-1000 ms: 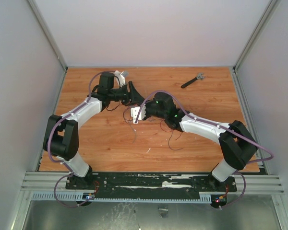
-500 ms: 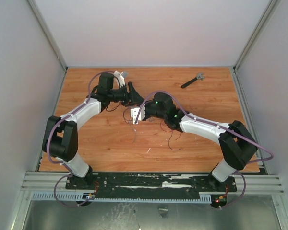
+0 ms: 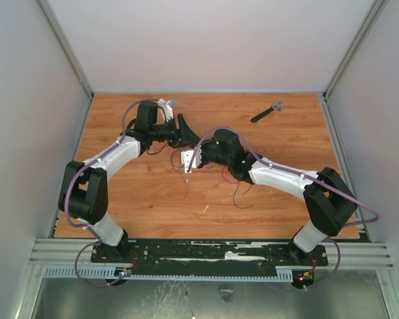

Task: Zip-tie the wires
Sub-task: Tie the cable at the center of the board.

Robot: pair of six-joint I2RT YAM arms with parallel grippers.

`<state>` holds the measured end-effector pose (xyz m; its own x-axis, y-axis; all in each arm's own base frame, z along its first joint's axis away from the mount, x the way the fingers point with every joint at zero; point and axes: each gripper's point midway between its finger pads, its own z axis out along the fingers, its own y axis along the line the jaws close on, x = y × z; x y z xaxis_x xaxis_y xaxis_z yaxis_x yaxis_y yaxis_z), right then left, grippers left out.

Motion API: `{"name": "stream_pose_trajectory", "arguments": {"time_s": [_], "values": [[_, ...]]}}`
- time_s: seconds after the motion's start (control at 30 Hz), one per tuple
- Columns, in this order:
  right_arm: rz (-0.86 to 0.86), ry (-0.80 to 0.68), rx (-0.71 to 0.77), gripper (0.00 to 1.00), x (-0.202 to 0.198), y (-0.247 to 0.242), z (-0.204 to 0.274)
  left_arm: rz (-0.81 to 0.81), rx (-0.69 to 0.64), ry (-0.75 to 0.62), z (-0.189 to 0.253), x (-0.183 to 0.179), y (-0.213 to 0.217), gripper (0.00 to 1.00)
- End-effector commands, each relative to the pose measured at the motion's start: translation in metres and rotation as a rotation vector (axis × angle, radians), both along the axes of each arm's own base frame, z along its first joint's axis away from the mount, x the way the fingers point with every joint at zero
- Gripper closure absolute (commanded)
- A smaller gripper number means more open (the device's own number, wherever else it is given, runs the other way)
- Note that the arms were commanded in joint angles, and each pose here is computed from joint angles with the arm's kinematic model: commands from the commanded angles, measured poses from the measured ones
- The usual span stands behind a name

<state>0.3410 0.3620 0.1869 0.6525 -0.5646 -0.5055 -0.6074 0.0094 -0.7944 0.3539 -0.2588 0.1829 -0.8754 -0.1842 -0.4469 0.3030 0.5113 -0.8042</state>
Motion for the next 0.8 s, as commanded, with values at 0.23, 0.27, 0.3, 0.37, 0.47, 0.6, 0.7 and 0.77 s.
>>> {"name": "stream_pose_trajectory", "arguments": {"time_s": [0.23, 0.27, 0.3, 0.37, 0.47, 0.6, 0.7, 0.77], "values": [[0.002, -0.138, 0.060, 0.86, 0.002, 0.001, 0.043, -0.040, 0.002, 0.065, -0.007, -0.018, -0.005, 0.40], [-0.002, -0.141, 0.058, 0.86, 0.003, 0.000, 0.043, -0.039, 0.008, 0.067, -0.008, -0.017, -0.004, 0.39], [-0.002, -0.145, 0.057, 0.86, 0.003, 0.000, 0.043, -0.040, 0.014, 0.071, -0.009, -0.017, -0.004, 0.38], [-0.003, -0.153, 0.057, 0.86, 0.003, 0.000, 0.046, -0.040, 0.017, 0.078, -0.009, -0.018, -0.004, 0.38], [0.005, -0.157, 0.062, 0.86, 0.002, 0.001, 0.047, -0.047, 0.016, 0.091, -0.011, -0.018, -0.005, 0.39], [0.016, -0.170, 0.074, 0.86, -0.001, 0.005, 0.052, -0.049, 0.021, 0.092, -0.012, -0.018, -0.005, 0.47], [0.024, -0.187, 0.080, 0.85, -0.002, 0.009, 0.055, -0.053, 0.021, 0.097, -0.014, -0.019, -0.005, 0.56], [0.027, -0.196, 0.082, 0.85, -0.003, 0.011, 0.057, -0.057, 0.021, 0.100, -0.015, -0.020, -0.005, 0.61]]}}
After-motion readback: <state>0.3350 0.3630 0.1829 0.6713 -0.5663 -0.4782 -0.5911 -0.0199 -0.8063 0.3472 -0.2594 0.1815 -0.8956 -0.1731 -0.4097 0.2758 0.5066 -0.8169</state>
